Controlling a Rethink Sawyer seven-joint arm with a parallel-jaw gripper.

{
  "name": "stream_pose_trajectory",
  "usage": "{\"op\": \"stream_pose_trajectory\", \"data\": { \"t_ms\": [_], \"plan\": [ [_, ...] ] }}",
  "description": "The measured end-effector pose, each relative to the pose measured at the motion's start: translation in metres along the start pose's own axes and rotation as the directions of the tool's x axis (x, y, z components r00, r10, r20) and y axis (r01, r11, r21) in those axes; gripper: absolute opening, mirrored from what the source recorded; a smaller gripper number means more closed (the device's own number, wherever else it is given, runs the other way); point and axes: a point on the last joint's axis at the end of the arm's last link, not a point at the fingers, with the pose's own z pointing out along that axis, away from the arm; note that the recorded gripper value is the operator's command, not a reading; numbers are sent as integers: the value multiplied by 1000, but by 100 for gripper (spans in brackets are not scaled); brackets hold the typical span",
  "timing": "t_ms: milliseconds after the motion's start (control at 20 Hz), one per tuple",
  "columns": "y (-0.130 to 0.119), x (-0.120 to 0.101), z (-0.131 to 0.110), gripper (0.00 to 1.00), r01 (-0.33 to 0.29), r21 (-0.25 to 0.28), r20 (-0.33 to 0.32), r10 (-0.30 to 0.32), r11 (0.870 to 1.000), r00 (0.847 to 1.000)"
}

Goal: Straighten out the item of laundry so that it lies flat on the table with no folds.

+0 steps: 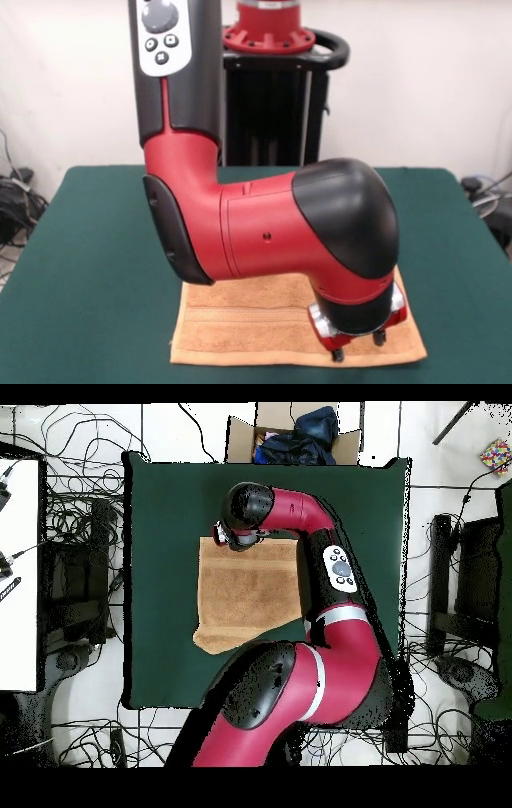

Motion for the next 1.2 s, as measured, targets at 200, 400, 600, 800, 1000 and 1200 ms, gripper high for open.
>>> {"op": "stream_pose_trajectory", "data": {
  "t_ms": [200, 400, 600, 800, 1000, 1200],
  "plan": [
    [-2, 2, -2, 100, -1, 4, 13, 1, 1000, 1000],
    [-3, 5, -4, 100, -1, 8, 25, 0, 1000, 1000],
    [0, 6, -7, 100, 4, 11, 39, -4, 1000, 999],
    [7, 7, -15, 100, 6, 3, 49, -6, 1000, 999],
    [15, 4, -23, 100, 13, 7, 67, -14, 1000, 998],
    [21, 2, -28, 100, 23, 21, 95, -25, 1000, 995]
  ]
}}
